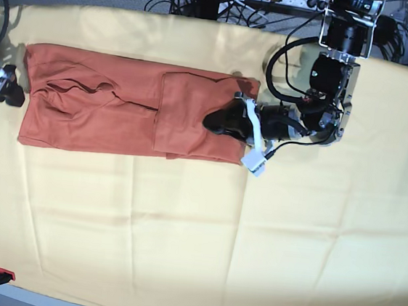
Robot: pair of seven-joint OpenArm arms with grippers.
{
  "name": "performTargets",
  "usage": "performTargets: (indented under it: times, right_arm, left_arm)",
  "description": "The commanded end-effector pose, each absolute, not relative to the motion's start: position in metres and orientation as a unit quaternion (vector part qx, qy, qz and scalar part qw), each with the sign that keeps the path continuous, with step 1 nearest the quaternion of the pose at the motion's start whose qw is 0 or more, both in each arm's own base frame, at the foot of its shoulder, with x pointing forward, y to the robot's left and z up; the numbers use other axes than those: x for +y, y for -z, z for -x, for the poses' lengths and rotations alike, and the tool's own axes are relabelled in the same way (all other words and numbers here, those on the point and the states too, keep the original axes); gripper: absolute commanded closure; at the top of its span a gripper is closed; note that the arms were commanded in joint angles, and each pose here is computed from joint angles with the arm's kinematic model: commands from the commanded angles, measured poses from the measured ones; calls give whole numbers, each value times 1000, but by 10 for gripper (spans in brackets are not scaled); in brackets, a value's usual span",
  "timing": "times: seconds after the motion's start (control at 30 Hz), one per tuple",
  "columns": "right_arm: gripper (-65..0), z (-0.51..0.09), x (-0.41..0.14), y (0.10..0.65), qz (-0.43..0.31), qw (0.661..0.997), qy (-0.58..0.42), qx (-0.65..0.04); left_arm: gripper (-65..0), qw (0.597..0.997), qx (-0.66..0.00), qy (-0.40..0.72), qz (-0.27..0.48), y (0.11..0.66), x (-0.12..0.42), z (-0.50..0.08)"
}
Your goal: Fold the T-shirt properly
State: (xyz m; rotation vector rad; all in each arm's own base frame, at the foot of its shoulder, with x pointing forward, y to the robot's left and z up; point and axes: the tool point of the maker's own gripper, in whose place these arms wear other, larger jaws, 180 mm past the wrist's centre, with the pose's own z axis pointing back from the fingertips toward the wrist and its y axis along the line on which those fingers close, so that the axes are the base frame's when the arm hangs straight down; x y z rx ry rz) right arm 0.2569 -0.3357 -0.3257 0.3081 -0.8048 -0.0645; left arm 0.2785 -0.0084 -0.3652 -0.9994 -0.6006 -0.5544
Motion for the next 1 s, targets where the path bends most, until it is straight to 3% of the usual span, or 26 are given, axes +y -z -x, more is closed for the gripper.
performTargets:
  times: [0.0,0.5,0.8,0.97]
  right_arm:
    - [-407,-262,-342,315,-145,901,31,-407]
    - [-407,-232,-330,367,-273,889,104,-354]
    - [-407,-227,-270,396,-320,908,30,-268]
    - [-375,-233,-261,396,-325,908,15,-265]
  left_arm:
    - [0,793,-281,269,468,360,-12,-279]
    - [0,792,-290,276,461,354,-8,-289]
    - [0,792,-290,276,461,354,-8,-289]
    - [0,792,-290,276,461,354,-8,-289]
